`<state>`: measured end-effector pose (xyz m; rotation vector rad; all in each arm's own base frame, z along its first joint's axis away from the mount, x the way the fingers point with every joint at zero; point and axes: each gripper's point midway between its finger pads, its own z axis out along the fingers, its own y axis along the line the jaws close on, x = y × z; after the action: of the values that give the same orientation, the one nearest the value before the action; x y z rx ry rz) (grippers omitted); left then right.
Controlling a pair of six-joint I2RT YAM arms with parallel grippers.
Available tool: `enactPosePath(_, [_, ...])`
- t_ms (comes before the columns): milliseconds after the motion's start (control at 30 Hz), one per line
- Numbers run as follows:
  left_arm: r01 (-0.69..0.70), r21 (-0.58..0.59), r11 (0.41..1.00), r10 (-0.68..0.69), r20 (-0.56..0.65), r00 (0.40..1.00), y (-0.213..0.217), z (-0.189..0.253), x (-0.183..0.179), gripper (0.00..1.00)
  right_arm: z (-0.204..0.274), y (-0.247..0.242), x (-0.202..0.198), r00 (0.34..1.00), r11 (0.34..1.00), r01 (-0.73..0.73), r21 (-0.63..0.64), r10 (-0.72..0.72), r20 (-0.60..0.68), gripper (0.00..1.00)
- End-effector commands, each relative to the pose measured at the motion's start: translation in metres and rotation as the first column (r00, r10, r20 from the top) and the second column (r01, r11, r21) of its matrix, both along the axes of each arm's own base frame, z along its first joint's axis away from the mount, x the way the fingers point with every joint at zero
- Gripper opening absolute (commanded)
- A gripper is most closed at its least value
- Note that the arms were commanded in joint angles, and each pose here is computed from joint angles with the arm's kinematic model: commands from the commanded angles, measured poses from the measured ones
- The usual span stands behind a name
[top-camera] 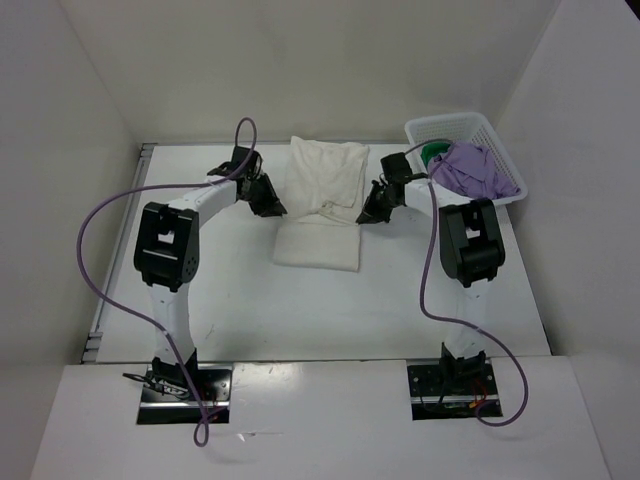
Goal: Fold and stack the t-shirts
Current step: Fold the folded rectangular tshirt in 1/3 of the way
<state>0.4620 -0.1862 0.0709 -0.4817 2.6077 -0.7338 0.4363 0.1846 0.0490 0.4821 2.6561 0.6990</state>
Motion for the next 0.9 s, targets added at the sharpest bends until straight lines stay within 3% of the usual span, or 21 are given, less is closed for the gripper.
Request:
enactPosePath(0, [-0.039, -0.010, 0.999, 0.040, 0.120, 0.992, 0.008, 0.018, 0.032, 0.29, 0.009, -0.008, 0.031, 0.997, 1.000, 0.011, -0.027, -0.009, 0.072, 0.00])
enactPosePath(100, [-0.045, -0.052, 0.998, 0.055, 0.200, 0.978, 0.005, 0.051, 0.035, 0.42, 0.028, -0.011, 0.037, 0.992, 0.999, 0.027, -0.036, -0.023, 0.121, 0.15])
enactPosePath(133, [-0.044, -0.058, 0.997, 0.056, 0.222, 0.974, 0.005, 0.060, 0.034, 0.42, 0.032, -0.011, 0.035, 0.991, 0.999, 0.027, -0.033, -0.023, 0.133, 0.25])
enactPosePath(167, [-0.041, -0.068, 0.997, 0.058, 0.262, 0.963, 0.006, 0.083, 0.030, 0.42, 0.037, -0.012, 0.033, 0.990, 0.999, 0.028, -0.031, -0.023, 0.140, 0.28])
enactPosePath(300, [0.000, -0.105, 0.994, 0.032, 0.303, 0.952, 0.000, 0.101, 0.005, 0.37, 0.074, -0.012, 0.021, 0.979, 0.999, 0.028, -0.024, -0.023, 0.204, 0.35])
enactPosePath(433, [0.072, -0.141, 0.987, -0.037, 0.232, 0.972, -0.032, 0.068, -0.041, 0.31, 0.084, 0.007, -0.003, 0.978, 1.000, -0.017, -0.008, 0.019, 0.208, 0.20])
enactPosePath(467, [0.085, -0.148, 0.985, -0.055, 0.198, 0.979, -0.038, 0.052, -0.054, 0.29, 0.082, 0.014, -0.007, 0.979, 1.000, -0.026, -0.004, 0.027, 0.203, 0.09])
enactPosePath(533, [0.096, -0.145, 0.985, -0.073, 0.155, 0.985, -0.046, 0.034, -0.065, 0.28, 0.077, 0.037, -0.024, 0.978, 0.996, -0.092, 0.010, 0.088, 0.189, 0.02])
enactPosePath(700, [0.107, -0.110, 0.988, -0.098, 0.087, 0.991, -0.042, -0.004, -0.072, 0.26, 0.041, 0.070, -0.043, 0.979, 0.984, -0.174, 0.029, 0.170, 0.117, 0.00])
enactPosePath(867, [0.102, -0.104, 0.989, -0.105, -0.028, 0.994, -0.036, -0.044, -0.112, 0.26, 0.010, 0.070, -0.070, 0.984, 0.985, -0.172, -0.005, 0.173, 0.033, 0.00])
